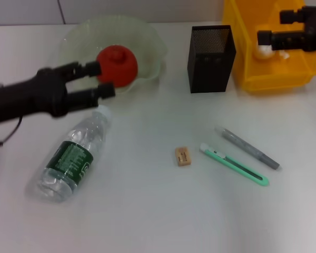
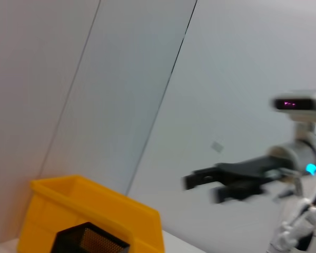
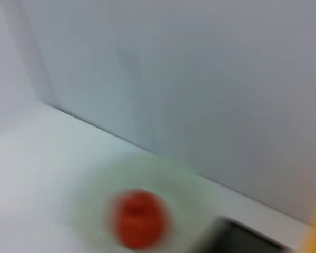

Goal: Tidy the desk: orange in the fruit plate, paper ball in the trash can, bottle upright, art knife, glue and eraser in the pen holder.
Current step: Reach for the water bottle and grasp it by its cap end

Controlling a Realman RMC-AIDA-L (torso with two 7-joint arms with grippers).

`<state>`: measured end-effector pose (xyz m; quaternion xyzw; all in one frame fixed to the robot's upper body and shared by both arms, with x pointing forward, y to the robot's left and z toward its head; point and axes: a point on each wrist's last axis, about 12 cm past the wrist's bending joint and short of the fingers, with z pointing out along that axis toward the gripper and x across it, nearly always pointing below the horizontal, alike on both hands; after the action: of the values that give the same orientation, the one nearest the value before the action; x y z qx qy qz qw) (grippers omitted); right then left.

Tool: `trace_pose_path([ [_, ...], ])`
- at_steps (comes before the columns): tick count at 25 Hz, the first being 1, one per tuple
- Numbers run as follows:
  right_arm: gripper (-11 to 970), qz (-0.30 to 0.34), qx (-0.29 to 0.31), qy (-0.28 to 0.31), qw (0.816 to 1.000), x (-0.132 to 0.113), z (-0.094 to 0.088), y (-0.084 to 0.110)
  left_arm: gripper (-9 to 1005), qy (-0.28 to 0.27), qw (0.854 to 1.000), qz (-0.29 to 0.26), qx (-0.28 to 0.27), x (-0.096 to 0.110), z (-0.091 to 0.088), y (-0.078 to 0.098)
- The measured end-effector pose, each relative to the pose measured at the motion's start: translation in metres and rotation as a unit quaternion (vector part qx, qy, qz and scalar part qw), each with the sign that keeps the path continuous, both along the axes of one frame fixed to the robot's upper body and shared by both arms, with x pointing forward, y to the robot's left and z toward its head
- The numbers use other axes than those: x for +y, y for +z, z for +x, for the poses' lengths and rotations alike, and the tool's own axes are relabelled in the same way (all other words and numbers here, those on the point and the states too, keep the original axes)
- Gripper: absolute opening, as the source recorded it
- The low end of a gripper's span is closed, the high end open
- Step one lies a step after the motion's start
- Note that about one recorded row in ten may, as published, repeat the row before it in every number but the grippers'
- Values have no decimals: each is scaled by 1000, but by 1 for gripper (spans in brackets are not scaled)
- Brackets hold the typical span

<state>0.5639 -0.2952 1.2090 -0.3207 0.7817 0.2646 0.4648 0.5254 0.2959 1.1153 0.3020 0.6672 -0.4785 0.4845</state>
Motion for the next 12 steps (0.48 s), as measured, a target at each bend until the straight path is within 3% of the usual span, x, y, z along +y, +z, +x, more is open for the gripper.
trace_pose_path([
  [1,845,37,-10,25,999,-8,-15,-8,792,0,1000,0,0,0,0,0],
  [3,844,111,-42,58,991,-25,-40,-29,792,-3,999,16,37,-7,23,25],
  [5,844,167,-56,58,983,-39,-56,-57,792,6,998,28,59,-10,34,35],
  [6,844,194,-56,53,978,-44,-65,-74,792,22,993,70,96,-17,50,52],
  [7,843,207,-57,49,976,-47,-72,-90,792,22,993,70,96,-17,50,52],
  [10,843,224,-62,47,972,-46,-89,-122,792,44,982,137,126,-31,64,77],
  [11,842,226,-62,45,971,-43,-95,-131,792,61,974,178,130,-38,69,95],
  [12,842,226,-63,42,971,-40,-100,-138,792,61,974,178,130,-38,69,95],
])
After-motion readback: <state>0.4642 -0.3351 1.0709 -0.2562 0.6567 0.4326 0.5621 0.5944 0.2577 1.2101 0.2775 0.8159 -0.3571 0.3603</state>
